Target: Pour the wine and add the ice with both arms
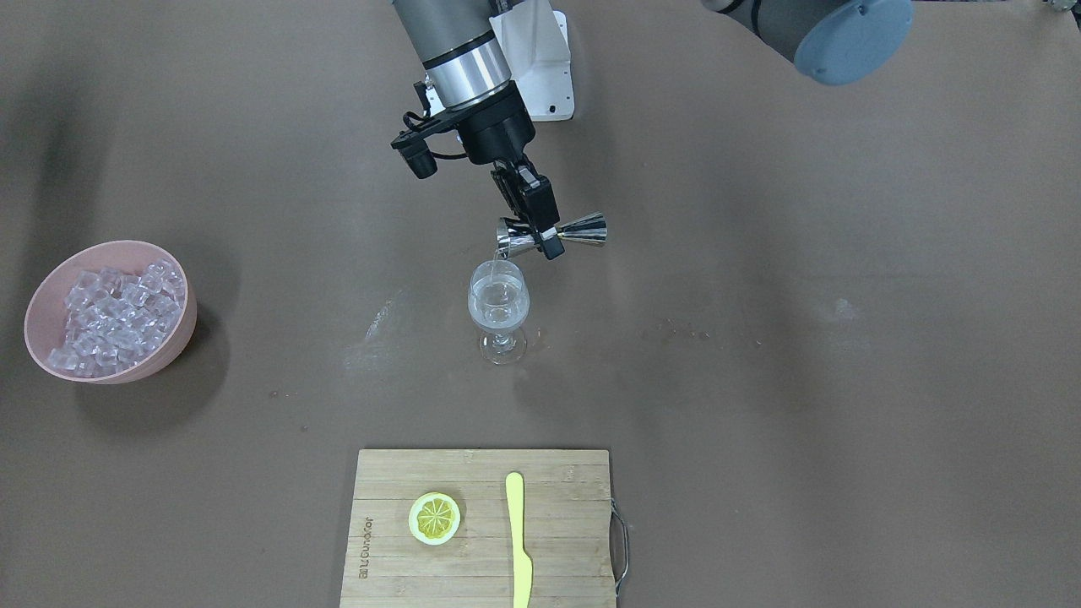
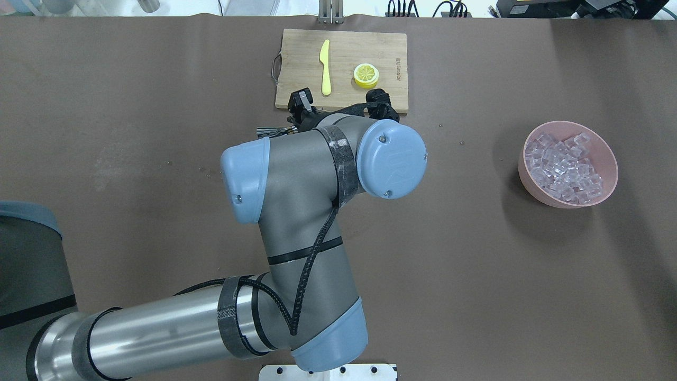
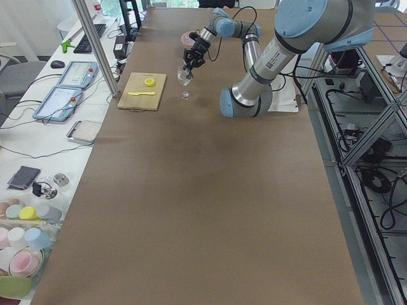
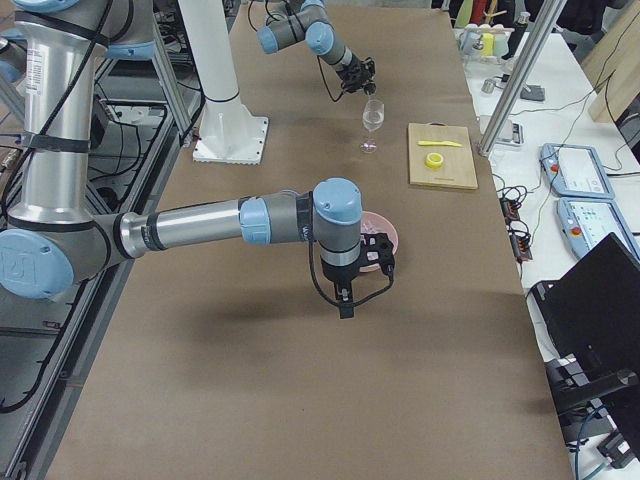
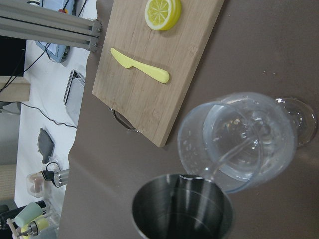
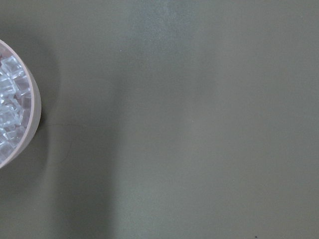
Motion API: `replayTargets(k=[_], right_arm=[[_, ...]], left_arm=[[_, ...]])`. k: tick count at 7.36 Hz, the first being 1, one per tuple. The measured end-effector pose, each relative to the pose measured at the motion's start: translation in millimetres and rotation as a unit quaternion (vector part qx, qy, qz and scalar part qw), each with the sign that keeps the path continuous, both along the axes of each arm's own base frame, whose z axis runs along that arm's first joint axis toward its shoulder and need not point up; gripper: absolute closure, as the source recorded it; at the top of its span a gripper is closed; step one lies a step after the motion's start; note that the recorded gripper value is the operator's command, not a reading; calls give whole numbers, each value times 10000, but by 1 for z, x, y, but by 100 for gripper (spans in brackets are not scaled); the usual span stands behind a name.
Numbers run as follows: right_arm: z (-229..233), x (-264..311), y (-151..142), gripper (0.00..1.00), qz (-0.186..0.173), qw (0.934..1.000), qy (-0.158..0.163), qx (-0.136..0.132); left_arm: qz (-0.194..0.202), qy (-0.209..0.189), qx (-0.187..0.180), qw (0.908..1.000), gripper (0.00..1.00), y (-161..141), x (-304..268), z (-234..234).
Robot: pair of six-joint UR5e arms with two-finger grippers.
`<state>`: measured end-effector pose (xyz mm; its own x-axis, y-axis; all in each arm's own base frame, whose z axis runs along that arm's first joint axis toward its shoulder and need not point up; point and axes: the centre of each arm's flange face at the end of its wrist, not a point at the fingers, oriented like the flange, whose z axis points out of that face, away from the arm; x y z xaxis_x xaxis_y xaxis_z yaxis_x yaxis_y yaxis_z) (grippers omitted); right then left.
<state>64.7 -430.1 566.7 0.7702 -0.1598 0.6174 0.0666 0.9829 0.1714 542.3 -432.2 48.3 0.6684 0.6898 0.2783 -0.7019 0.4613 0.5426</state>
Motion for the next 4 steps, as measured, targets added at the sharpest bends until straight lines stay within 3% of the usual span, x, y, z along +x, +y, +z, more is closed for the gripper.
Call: replayTargets(k=[4], right_arm=[[0, 0, 0, 0, 0, 10000, 0, -1]], left_arm=[[5, 20, -7, 10000, 100, 0, 0, 0]])
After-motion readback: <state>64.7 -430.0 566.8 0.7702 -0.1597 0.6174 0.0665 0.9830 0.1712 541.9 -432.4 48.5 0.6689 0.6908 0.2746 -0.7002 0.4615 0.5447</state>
